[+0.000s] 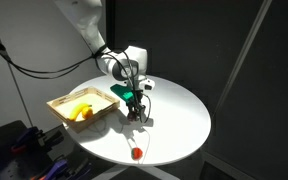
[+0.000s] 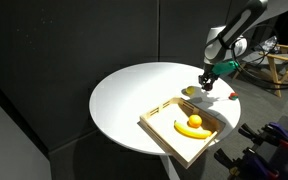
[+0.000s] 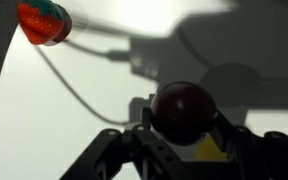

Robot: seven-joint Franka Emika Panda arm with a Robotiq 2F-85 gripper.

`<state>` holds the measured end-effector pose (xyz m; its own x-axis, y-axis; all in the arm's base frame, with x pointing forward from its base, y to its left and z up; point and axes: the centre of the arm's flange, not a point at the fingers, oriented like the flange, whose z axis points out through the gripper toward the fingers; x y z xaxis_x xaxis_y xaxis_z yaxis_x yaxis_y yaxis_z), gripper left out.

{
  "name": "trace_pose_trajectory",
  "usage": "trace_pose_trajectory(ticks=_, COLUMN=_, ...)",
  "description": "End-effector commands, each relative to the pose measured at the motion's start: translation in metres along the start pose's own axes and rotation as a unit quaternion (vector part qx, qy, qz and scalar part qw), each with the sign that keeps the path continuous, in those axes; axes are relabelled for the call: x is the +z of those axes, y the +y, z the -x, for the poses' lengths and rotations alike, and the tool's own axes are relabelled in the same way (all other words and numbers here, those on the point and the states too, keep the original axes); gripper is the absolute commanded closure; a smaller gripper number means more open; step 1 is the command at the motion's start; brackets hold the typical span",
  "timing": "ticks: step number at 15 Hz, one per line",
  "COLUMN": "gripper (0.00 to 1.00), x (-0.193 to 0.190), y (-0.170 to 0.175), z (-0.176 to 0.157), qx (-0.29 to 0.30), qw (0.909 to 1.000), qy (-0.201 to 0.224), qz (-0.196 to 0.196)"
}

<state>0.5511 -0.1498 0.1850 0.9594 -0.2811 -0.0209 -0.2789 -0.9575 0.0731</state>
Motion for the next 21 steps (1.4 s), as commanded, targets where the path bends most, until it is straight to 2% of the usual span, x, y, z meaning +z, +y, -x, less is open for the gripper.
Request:
trace_pose_trajectory(ticks=1, gripper=0.66, x=-0.032, y=-0.006, z=0.024, qx=-0.035, qw=0.9994, qy=0.002, qz=0.003)
trace_pose_trajectory(ticks=5, gripper=0.66, x=-0.046, y=-0.025, z=0.04, qx=-0.088, qw=0.9962, qy=-0.003, qz=0.0)
trace_pose_trajectory(ticks=10, gripper=0.66, x=-0.051, y=-0.054, z=0.063, qx=-0.166, qw=0.986, qy=-0.015, qz=-0.006)
trace_pose_trajectory(ticks=21, gripper=0.66, x=-0.042, y=-0.128, z=0.08, qx=-0.202, qw=0.9792, qy=-0.015, qz=0.012)
